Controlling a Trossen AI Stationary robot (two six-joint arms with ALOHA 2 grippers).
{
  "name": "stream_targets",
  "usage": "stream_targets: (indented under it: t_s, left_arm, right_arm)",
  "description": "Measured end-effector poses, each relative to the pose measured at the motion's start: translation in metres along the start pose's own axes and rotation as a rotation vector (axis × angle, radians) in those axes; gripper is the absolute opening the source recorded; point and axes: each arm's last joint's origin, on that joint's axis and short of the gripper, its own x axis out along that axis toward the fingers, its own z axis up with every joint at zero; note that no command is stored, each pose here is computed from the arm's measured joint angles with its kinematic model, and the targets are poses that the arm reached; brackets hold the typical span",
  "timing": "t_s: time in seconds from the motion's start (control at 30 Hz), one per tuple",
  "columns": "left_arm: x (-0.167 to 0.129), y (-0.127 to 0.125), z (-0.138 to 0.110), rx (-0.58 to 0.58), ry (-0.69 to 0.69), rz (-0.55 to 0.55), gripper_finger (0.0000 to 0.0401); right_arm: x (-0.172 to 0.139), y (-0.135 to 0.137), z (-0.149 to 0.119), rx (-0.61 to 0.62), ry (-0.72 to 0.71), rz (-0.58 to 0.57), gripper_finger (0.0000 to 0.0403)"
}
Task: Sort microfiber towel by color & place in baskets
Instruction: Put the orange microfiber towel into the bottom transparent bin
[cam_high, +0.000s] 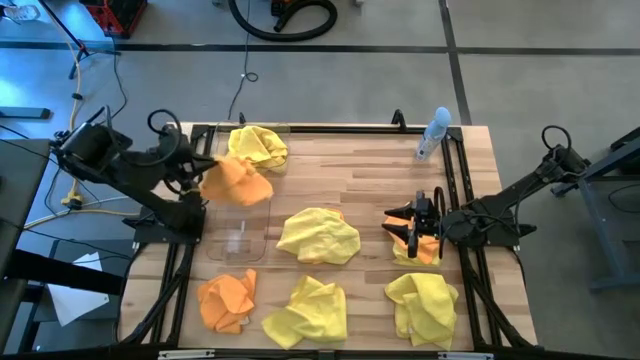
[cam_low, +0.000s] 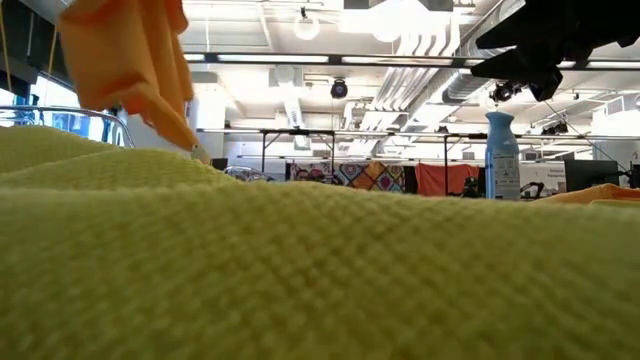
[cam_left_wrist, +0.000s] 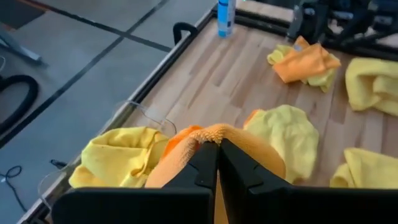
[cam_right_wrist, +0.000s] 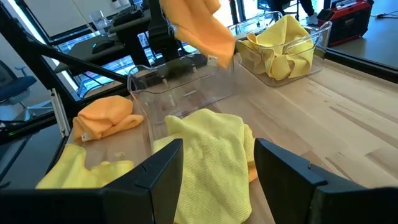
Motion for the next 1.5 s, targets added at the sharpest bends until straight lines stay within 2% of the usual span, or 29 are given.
stream_targets:
  t_s: [0.3, 0.47, 0.7, 0.83, 1.0, 1.3, 1.5]
  left_arm:
    - [0.021, -0.023, -0.005, 0.056, 0.120, -0.024, 0.0000]
    - [0.056, -0.039, -0.035, 0.112, 0.265, 0.078, 0.0000]
    - [0.104, -0.046, -0.091, 0.059, 0.440, 0.218, 0.0000]
    - [0.131, -0.051, -0.115, 0.021, 0.499, 0.187, 0.0000]
    - [0.158, -0.053, -0.133, -0.006, 0.472, 0.150, 0.0000]
    - [0.200, -0.041, -0.144, -0.009, 0.429, 0.042, 0.0000]
    - [0.216, -0.023, -0.146, 0.013, 0.491, 0.035, 0.0000]
  right_arm:
    - [0.002, -0.004, -0.001, -0.002, 0.010, -0.027, 0.0192]
    - [0.002, -0.004, -0.001, -0.002, 0.010, -0.027, 0.0192]
    - [0.002, -0.004, 0.000, -0.003, 0.005, -0.037, 0.0192]
    - [0.002, -0.004, 0.000, -0.003, -0.003, -0.053, 0.0192]
    - [0.002, -0.005, 0.000, -0.003, -0.016, -0.078, 0.0192]
    - [0.002, -0.006, 0.001, -0.010, -0.036, -0.115, 0.0192]
    - [0.002, -0.006, 0.001, -0.011, -0.036, -0.115, 0.0192]
